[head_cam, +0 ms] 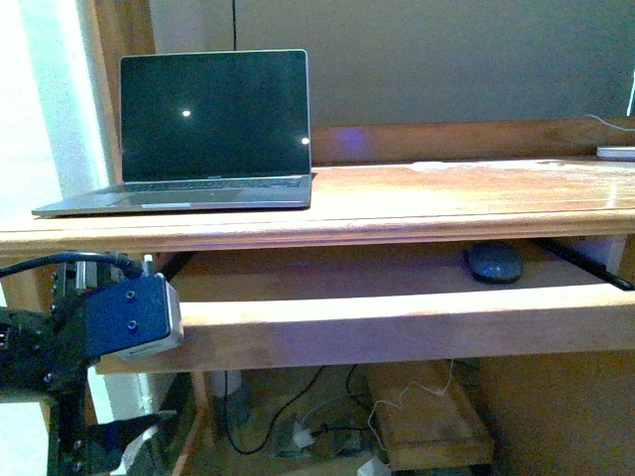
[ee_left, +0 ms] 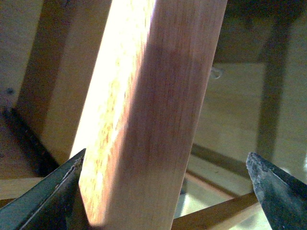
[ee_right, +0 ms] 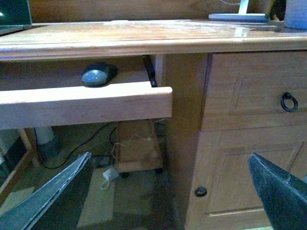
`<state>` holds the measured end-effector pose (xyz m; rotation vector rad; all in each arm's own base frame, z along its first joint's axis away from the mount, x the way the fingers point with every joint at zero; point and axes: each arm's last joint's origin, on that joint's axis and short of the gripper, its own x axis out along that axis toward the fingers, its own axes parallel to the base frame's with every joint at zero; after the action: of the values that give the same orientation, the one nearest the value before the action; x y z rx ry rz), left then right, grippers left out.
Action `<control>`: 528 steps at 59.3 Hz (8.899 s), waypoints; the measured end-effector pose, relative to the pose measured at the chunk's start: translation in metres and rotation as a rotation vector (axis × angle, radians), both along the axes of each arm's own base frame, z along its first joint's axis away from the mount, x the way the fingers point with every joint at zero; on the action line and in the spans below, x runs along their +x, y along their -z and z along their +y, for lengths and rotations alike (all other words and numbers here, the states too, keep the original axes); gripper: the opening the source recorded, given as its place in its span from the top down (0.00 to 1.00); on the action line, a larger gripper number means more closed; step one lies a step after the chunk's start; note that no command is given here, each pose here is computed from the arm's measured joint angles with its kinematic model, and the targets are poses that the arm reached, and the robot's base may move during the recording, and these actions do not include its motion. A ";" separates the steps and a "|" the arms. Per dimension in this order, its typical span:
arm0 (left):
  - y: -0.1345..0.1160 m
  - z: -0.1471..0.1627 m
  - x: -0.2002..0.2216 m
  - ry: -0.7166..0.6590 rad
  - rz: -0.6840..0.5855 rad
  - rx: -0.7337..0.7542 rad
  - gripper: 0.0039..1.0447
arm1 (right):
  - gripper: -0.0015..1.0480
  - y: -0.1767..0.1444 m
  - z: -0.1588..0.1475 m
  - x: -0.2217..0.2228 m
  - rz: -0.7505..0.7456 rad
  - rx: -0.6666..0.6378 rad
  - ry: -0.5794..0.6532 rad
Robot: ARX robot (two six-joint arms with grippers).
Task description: Place mouse
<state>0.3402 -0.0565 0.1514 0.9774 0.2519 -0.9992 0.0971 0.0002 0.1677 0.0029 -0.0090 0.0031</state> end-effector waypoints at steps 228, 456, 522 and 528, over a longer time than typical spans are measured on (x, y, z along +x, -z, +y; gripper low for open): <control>-0.015 0.056 -0.243 -0.993 -0.253 -0.976 0.07 | 0.20 -0.031 0.131 0.210 0.412 -0.153 0.040; -0.015 0.056 -0.243 -0.993 -0.253 -0.976 0.07 | 0.07 -0.001 -0.018 0.073 0.289 0.080 -0.911; -0.015 0.056 -0.243 -0.993 -0.253 -0.976 0.07 | 0.07 0.002 0.136 0.247 0.202 -0.023 -0.446; -0.015 0.056 -0.243 -0.993 -0.253 -0.976 0.07 | 0.07 0.000 0.148 0.257 0.197 -0.033 -0.411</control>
<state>0.0975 -0.0005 0.1661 0.0032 -0.0029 -0.0050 0.3544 0.1480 0.1676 -0.0276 0.1891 0.4138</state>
